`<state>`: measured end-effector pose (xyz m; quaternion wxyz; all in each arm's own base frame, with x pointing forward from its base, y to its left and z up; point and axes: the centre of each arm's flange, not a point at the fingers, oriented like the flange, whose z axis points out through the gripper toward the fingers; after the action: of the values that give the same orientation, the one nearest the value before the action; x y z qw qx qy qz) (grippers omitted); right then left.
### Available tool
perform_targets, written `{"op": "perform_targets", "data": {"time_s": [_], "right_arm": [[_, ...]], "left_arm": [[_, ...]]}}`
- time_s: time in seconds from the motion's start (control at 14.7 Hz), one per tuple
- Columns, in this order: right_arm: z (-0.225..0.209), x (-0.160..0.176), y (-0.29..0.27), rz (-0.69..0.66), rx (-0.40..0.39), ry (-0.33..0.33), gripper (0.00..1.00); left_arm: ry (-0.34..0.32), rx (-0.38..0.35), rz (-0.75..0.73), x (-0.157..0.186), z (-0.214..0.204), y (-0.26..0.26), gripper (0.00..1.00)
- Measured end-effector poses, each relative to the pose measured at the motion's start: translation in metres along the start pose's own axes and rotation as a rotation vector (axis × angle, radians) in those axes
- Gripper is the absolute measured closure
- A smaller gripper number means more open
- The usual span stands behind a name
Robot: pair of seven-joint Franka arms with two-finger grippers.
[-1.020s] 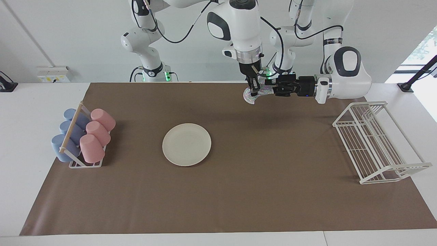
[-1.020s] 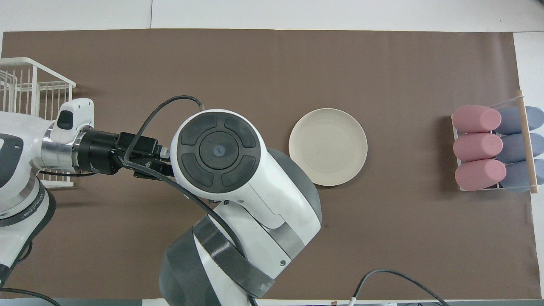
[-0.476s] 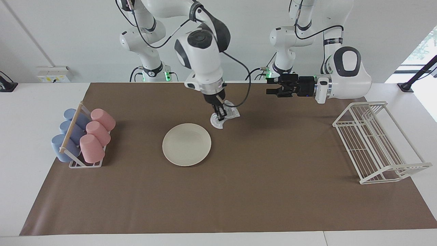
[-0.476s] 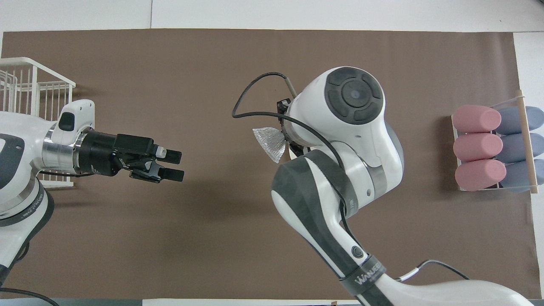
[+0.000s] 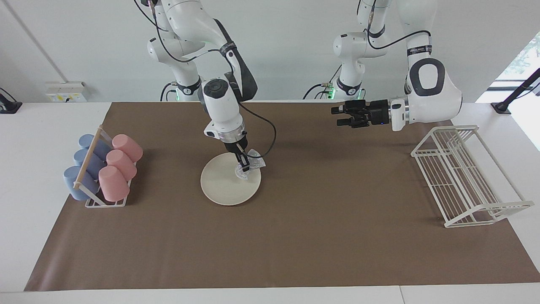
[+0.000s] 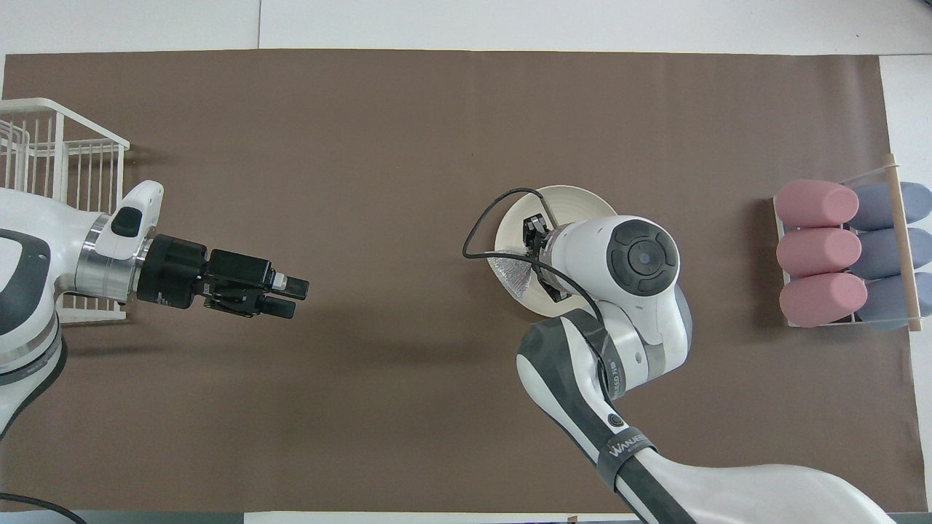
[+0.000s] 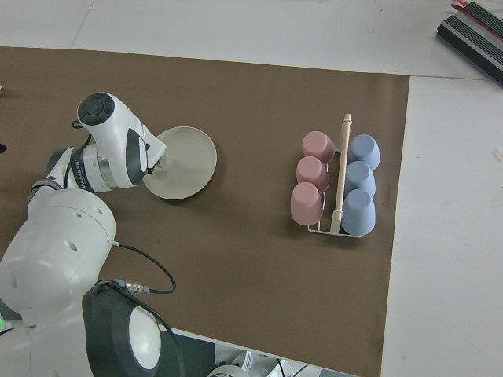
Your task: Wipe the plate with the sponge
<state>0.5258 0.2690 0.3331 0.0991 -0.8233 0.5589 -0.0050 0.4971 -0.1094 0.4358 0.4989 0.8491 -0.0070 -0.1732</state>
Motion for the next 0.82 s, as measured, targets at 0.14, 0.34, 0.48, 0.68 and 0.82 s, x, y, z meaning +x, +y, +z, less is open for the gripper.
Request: {"op": "perform_targets", "data": {"time_s": [0.14,0.34,0.48,0.68,0.82], "right_arm": [[0.013,-0.001,0.004,-0.005,-0.024,0.003,0.90],[0.024,0.005,0.010,-0.026,-0.046,0.008,0.90],[0.026,0.018,0.010,-0.080,-0.051,0.010,0.90],[0.021,0.073,0.009,-0.166,-0.046,0.021,0.90],[0.019,0.110,0.013,-0.203,-0.047,0.028,0.90]], "left_arm": [[-0.005,0.080,-0.005,-0.001,-0.005,-0.011,0.00],[0.019,0.173,-0.016,0.001,-0.015,-0.025,0.00],[0.029,0.215,-0.034,0.003,-0.017,-0.030,0.00],[0.024,0.284,-0.044,0.002,-0.021,-0.037,0.00],[0.031,0.300,-0.046,0.002,-0.027,-0.038,0.00]]}}
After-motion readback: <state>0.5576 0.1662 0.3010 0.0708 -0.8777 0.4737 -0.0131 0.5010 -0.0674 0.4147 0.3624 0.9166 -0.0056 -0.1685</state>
